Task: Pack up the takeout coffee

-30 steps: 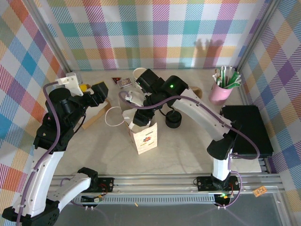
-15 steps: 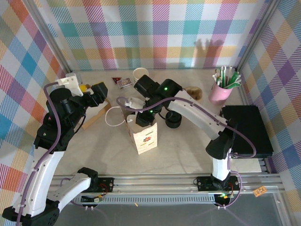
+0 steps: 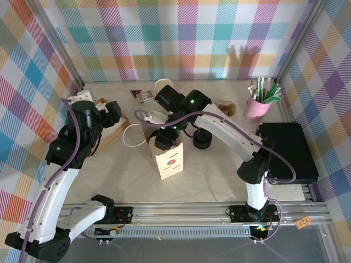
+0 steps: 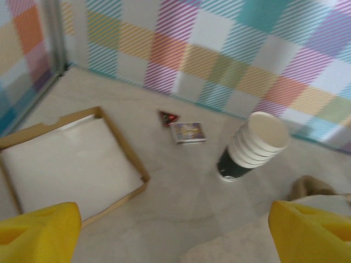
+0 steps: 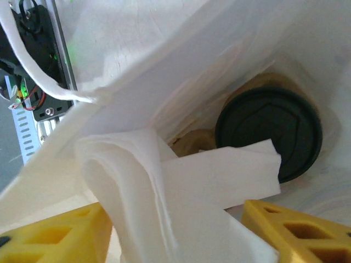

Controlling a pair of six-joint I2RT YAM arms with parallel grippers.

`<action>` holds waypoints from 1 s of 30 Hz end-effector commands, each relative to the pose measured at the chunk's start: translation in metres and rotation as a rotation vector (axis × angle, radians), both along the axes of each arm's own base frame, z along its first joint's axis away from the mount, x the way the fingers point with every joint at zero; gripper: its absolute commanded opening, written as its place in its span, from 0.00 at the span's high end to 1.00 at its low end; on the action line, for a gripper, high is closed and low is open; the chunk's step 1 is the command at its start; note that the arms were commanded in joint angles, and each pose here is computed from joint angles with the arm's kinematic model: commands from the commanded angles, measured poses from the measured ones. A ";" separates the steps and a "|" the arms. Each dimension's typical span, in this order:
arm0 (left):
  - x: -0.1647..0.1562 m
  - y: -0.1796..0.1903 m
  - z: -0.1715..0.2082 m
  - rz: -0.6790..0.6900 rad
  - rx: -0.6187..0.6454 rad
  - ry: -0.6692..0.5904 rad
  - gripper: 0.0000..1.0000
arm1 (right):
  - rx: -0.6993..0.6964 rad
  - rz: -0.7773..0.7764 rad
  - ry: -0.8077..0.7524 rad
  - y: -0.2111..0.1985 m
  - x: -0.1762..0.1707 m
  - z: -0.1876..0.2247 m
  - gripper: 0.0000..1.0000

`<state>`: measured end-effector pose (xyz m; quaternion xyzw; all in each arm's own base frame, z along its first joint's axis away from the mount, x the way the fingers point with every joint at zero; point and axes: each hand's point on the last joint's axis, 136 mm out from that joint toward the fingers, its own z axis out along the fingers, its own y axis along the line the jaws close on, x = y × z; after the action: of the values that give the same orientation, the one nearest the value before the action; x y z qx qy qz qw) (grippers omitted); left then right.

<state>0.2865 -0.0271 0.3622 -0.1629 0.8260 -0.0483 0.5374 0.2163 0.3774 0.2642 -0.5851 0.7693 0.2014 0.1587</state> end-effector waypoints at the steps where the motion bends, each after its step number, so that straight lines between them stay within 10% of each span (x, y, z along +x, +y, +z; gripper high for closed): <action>1: -0.009 0.031 -0.008 0.169 0.048 0.058 0.12 | 0.101 -0.003 -0.048 -0.004 -0.009 0.044 0.30; 8: 0.003 0.047 -0.027 0.283 0.073 0.129 0.12 | 0.184 -0.079 -0.166 -0.009 0.005 0.075 0.20; 15: 0.021 0.055 -0.043 0.347 0.058 0.190 0.13 | 0.122 -0.215 -0.157 0.008 0.045 0.062 0.45; 30: 0.060 0.087 -0.119 0.474 -0.004 0.426 0.12 | 0.027 -0.315 -0.090 0.013 0.046 0.034 0.45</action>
<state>0.3433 0.0581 0.2518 -0.3447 0.8578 0.1261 0.3597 0.2715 0.3969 0.2932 -0.4786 0.8294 0.1626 0.2378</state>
